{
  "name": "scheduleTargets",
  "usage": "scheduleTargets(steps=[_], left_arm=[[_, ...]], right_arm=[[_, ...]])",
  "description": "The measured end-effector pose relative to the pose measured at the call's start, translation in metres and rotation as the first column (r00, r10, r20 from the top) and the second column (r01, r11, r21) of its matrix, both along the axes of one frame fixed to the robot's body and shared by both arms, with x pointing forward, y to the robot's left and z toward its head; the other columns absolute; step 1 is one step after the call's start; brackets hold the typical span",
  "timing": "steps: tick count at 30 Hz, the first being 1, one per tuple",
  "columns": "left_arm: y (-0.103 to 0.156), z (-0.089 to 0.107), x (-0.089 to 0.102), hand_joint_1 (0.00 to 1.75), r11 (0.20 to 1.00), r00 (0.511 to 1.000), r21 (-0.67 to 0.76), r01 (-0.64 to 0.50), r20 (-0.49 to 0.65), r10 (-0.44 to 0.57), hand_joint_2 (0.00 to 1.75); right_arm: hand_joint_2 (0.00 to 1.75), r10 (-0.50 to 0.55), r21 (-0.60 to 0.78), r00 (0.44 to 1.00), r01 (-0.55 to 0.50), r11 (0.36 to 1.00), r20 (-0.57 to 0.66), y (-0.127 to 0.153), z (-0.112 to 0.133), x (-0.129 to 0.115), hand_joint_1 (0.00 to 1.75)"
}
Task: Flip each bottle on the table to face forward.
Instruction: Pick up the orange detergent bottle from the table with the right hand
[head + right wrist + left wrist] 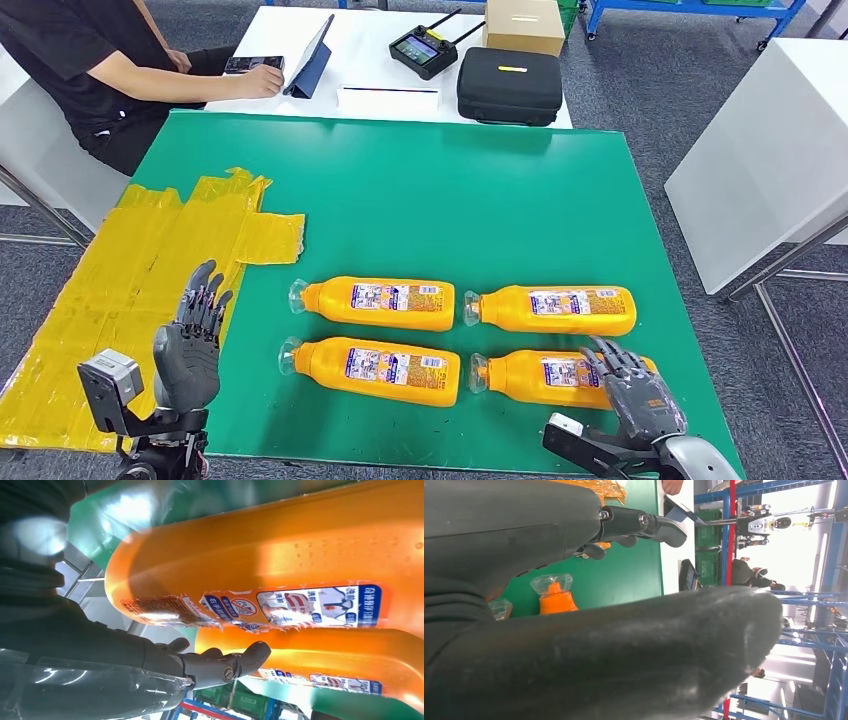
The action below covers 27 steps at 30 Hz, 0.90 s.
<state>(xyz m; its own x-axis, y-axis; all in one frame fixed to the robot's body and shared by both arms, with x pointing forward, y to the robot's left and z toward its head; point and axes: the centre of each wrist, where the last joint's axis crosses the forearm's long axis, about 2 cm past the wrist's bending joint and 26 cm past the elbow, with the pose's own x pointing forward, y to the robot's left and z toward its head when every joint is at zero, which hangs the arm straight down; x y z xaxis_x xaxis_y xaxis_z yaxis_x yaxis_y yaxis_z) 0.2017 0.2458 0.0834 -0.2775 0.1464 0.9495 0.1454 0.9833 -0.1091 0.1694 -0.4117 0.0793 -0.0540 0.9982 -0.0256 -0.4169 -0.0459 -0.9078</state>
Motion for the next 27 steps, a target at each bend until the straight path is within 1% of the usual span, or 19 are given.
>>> scheduleTargets(steps=[3, 9, 14, 18, 21, 24, 27], left_arm=[[0.0, 0.0, 0.0, 0.0, 1.0, 1.0, 0.0, 0.0, -0.002, 0.0, 0.0], [0.001, -0.001, 0.0, 0.0, 1.0, 1.0, -0.013, -0.004, -0.008, 0.004, 0.0], [0.005, -0.001, 0.0, 0.0, 0.999, 1.0, -0.037, -0.02, -0.017, 0.02, 0.0], [0.008, -0.001, 0.002, 0.0, 0.998, 1.0, -0.058, -0.02, -0.021, 0.018, 0.0], [0.008, 0.0, 0.008, 0.0, 0.998, 1.0, -0.066, -0.011, -0.021, 0.01, 0.0], [0.009, 0.002, 0.014, 0.0, 0.997, 1.0, -0.071, -0.006, -0.02, 0.005, 0.0], [0.01, 0.001, 0.015, 0.0, 0.997, 1.0, -0.075, -0.012, -0.025, 0.01, 0.0]], right_arm=[[1.75, 0.0, -0.004, 1.0, 0.0, 1.0, 0.0, 0.0, 0.0, 0.0, 0.0], [1.75, 0.007, -0.06, 1.0, -0.006, 0.998, 0.009, 0.001, -0.002, 0.003, 0.0], [1.75, 0.01, -0.079, 1.0, -0.012, 0.997, -0.03, 0.001, -0.006, 0.004, 0.0], [1.75, -0.003, -0.082, 0.992, -0.008, 0.997, -0.127, -0.003, -0.014, 0.004, 1.74], [1.75, -0.02, -0.078, 0.982, 0.005, 0.997, -0.187, -0.005, -0.027, 0.006, 1.75], [1.75, -0.036, -0.069, 0.978, 0.022, 0.997, -0.206, -0.002, -0.038, 0.01, 1.75], [1.75, -0.049, -0.063, 0.974, 0.036, 0.997, -0.221, 0.002, -0.043, 0.013, 1.75]])
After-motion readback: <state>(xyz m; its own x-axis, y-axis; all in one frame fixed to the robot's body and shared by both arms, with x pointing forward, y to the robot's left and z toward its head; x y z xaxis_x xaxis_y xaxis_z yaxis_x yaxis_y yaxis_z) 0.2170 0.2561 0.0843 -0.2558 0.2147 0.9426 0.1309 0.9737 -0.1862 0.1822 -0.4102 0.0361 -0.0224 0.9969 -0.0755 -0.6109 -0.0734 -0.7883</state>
